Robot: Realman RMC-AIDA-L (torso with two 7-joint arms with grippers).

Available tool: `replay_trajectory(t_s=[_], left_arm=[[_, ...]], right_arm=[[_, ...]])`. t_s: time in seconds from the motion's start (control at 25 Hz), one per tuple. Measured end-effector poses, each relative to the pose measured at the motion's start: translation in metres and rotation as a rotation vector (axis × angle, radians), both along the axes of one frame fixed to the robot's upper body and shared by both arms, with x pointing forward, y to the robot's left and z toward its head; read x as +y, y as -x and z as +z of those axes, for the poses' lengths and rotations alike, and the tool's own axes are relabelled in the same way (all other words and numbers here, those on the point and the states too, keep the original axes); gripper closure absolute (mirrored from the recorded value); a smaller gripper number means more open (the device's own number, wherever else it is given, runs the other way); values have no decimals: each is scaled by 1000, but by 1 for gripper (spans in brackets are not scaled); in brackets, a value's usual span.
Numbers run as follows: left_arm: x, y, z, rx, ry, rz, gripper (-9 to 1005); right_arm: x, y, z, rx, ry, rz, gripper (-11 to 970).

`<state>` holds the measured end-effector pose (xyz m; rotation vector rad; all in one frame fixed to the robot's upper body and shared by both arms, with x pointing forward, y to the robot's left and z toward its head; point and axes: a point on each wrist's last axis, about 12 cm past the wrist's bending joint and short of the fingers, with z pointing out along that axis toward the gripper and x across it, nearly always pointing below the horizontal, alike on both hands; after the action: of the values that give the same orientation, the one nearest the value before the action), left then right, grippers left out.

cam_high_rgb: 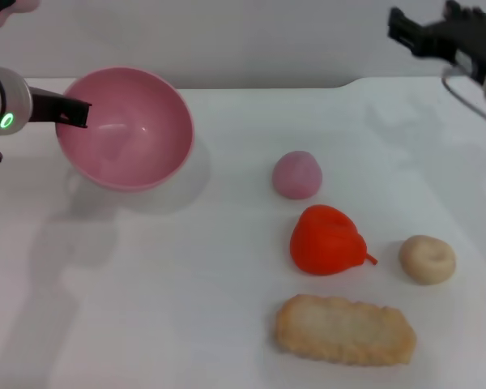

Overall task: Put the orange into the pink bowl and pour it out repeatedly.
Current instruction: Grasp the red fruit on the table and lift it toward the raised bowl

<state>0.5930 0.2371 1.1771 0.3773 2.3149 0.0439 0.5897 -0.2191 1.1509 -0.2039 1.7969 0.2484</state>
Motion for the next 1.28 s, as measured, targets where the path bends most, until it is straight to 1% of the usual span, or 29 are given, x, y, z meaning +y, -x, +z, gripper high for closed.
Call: replay_trajectory(t_s=[0.12,0.2,0.24,0.32,0.44,0.48,0.56,0.68,0.8,1.0,1.04,1.28], left_arm=[[-1,-1,-3,-2,4,-2,954],[-1,-1,-4,-1,3,-3,954],[-1,-2,-4,0,3,-4,954],[-2,-3,-6,-2,3,-6,954],[-2,-4,-6,-5,4,-7,954],[-3,-4,-6,-6,6,-7,954],[-3,-4,-6,-9,11,-4,954],[-3,-5,-6,-11,11,-4,954],[-5,-6,-5,-17,12,-9,954],[-7,-9,-7,-12,10,-13,954],[-8,-11,-10,-2,7,-15,954],[-11,-17,-12,5,-1,-24,954]], right_arm=[[8,-4,30,79,17,81,134],[16,-8,45,149,40,125,133],[21,-9,50,197,63,140,133],[28,-11,54,266,123,151,133],[44,-7,47,371,253,163,133],[51,-3,40,408,297,172,133],[64,7,29,442,373,192,133],[75,17,19,460,412,222,133],[77,20,12,484,415,232,133],[73,25,2,502,399,225,133],[73,25,2,503,389,220,133],[74,26,-1,526,297,227,133]])
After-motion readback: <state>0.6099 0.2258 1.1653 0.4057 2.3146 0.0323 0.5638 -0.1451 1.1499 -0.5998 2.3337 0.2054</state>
